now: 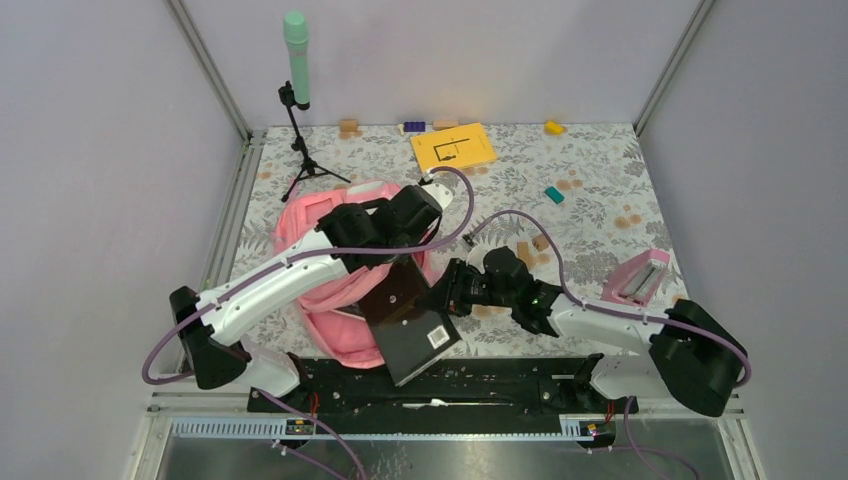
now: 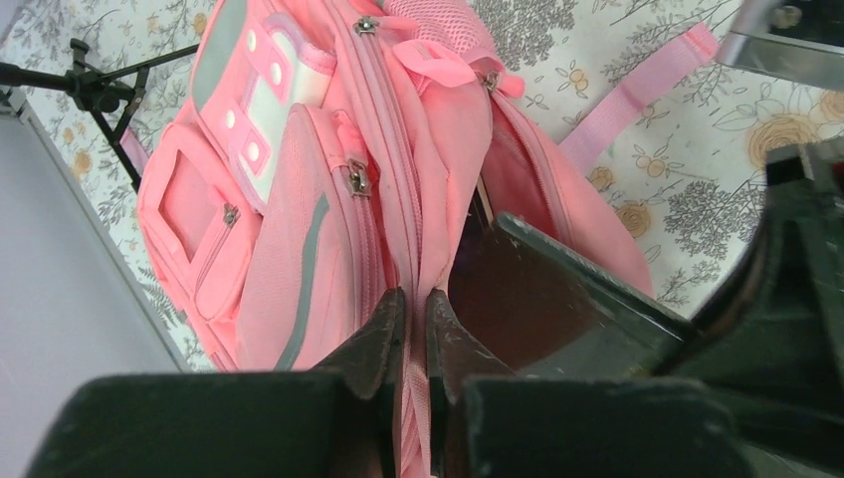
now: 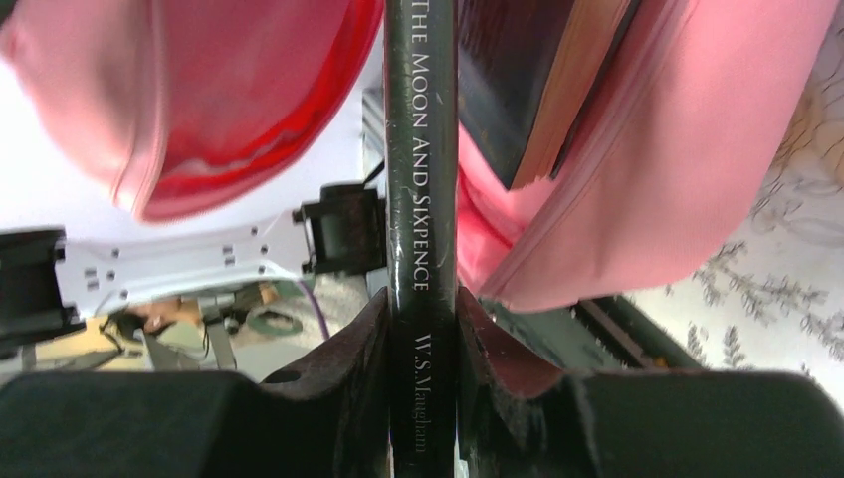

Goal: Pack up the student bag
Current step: Place the book in the student bag.

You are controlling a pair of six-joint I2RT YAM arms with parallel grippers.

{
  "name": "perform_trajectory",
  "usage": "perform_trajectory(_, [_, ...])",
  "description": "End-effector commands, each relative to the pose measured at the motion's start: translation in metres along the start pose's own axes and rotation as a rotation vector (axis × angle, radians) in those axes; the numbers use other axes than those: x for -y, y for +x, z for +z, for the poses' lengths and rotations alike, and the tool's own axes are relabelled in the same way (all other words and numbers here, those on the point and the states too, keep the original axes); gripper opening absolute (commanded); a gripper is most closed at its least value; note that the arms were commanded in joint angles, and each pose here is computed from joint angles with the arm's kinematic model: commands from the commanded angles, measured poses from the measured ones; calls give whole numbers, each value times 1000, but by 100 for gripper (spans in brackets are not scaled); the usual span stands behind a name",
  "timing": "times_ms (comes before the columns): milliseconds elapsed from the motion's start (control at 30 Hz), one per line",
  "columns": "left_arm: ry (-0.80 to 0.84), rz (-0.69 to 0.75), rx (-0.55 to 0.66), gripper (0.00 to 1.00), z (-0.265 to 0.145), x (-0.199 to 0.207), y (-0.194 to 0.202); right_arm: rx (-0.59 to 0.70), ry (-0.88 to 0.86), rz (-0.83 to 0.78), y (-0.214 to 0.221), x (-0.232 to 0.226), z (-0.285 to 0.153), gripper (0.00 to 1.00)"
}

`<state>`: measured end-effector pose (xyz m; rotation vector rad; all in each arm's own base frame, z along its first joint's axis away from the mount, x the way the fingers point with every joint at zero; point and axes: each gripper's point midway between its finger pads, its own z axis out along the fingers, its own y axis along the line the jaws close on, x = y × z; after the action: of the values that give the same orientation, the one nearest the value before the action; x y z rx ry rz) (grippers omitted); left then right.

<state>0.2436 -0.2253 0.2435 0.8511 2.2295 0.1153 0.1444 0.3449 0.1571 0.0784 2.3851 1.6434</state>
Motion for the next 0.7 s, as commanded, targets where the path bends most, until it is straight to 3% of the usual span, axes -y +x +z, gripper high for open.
perform_trajectory(0, [19, -110, 285, 0, -25, -15, -56, 227, -197, 4, -47, -54, 15, 0])
perform_trajectory(333, [72, -156, 347, 0, -22, -17, -45, 372, -209, 96, -93, -41, 75, 0])
perform_trajectory(667, [121, -185, 390, 0, -26, -16, -44, 614, 53, -94, -151, -7, 103, 0])
